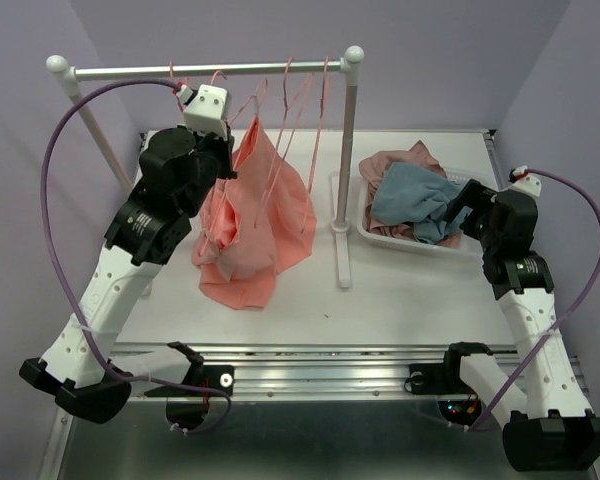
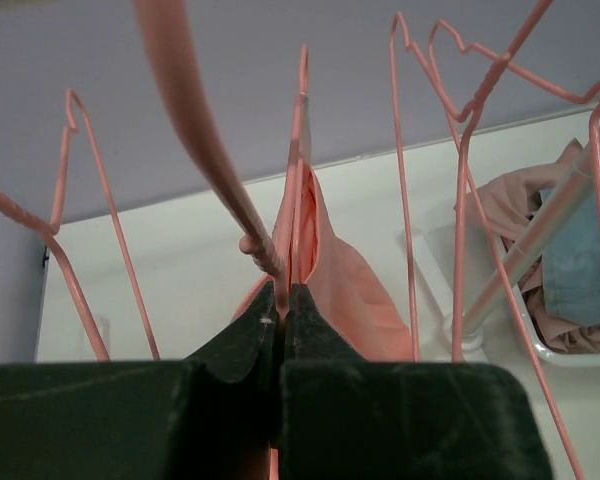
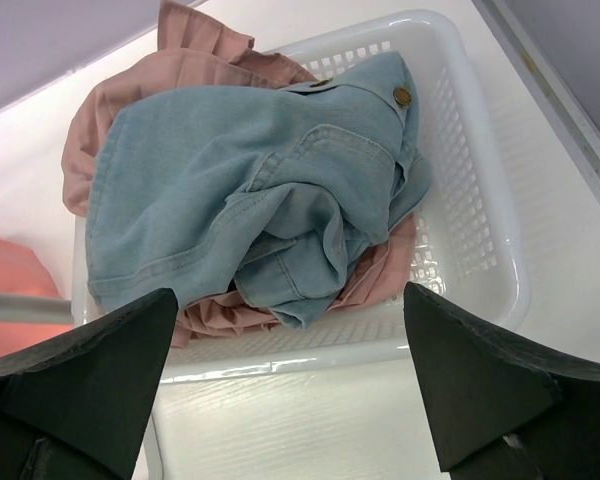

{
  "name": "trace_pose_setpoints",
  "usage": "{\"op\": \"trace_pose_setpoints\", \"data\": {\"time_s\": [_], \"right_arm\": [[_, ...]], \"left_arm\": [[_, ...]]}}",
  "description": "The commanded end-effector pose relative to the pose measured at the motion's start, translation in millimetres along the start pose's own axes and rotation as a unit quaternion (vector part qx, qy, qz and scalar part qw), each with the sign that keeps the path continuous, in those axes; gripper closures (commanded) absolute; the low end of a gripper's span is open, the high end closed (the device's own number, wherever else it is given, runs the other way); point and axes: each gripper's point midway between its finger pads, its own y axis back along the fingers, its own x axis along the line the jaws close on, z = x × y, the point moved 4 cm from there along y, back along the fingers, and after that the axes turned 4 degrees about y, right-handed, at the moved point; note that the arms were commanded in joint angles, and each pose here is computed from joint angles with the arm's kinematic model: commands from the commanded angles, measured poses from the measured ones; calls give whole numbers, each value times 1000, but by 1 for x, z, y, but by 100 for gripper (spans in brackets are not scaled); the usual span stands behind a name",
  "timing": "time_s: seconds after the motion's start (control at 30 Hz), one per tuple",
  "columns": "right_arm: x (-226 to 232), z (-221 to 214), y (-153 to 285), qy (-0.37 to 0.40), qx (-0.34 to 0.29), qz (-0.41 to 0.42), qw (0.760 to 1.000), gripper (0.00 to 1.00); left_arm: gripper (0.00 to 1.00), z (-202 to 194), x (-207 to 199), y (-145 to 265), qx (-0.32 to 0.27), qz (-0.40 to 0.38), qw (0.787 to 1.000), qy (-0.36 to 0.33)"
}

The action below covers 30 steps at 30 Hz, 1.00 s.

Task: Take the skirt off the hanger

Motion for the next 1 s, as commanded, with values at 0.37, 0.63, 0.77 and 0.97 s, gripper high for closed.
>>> {"op": "trace_pose_setpoints", "data": {"time_s": [0.37,0.63,0.77,0.97], "right_arm": [[34,-19,19,7,37,149,988,0],[73,-66,62,-60,120,346,929,0],[80,-95,73,-69,151,420,892,0],[91,-124,87,-53,191,479,855,0]], "left_arm": [[100,-86,-6,39,27,-19,987,156],[100,-149,-28,60,93,-64,969,221],[100,-179,-44,70,135,-85,957,244],[100,-212,-74,87,160,-114,939,284]]}}
